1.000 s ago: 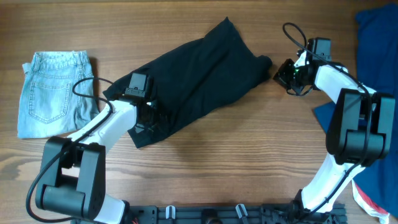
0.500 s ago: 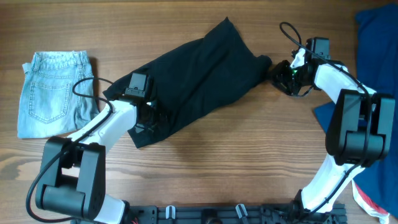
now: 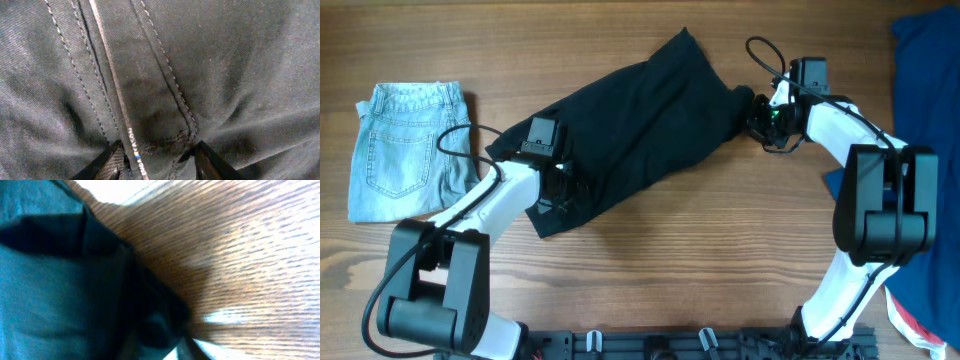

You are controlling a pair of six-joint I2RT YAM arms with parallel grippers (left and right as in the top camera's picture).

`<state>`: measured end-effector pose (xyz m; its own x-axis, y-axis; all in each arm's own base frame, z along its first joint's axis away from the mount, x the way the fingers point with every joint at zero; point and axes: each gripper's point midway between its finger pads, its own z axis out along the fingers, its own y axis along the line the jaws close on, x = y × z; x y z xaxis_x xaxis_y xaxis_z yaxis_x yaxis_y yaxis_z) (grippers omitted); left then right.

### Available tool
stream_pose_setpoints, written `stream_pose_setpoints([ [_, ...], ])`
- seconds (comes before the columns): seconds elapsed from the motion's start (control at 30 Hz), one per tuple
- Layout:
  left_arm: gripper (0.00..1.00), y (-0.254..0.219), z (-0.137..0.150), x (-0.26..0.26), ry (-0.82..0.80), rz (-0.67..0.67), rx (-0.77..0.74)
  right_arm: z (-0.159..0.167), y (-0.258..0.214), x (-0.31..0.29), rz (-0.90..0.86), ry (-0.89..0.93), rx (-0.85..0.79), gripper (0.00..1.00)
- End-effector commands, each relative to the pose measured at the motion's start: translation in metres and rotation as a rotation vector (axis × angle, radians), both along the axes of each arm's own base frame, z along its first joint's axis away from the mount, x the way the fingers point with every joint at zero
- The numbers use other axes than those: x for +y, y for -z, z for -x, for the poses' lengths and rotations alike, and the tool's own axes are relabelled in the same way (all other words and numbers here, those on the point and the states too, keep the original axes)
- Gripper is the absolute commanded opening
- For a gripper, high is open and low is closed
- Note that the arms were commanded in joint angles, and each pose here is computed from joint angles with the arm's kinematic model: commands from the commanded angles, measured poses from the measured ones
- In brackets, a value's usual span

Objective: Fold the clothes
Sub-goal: 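Adjust the right gripper along the upper right edge of the shorts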

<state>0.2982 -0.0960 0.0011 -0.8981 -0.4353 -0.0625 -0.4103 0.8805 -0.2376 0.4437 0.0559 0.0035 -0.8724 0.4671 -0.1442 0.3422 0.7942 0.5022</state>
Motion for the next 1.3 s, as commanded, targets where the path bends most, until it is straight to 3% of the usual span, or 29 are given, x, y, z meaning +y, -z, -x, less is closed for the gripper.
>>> stream_pose_setpoints([
  [0.0,0.46,0.034,0.027,0.004,0.018,-0.028,0.116,0.005,0.019,-0.008,0.055,0.026,0.038,0.04],
  [0.4,0.46,0.034,0.029,0.005,0.019,-0.031,0.127,-0.017,0.002,-0.071,0.039,0.187,-0.025,0.04],
  [0.7,0.46,0.034,0.032,0.006,0.019,-0.034,0.139,-0.015,0.004,-0.096,0.090,0.228,-0.025,0.04],
  [0.8,0.47,0.034,0.032,0.005,0.019,-0.034,0.138,-0.019,-0.010,-0.090,0.064,0.183,-0.068,0.04],
  [1.07,0.49,0.034,0.031,0.005,0.019,-0.033,0.134,-0.047,-0.132,-0.029,-0.032,-0.174,-0.451,0.04],
  [1.27,0.51,0.034,0.031,0.005,0.019,-0.032,0.132,-0.040,-0.103,0.022,0.055,-0.325,-0.409,0.05],
])
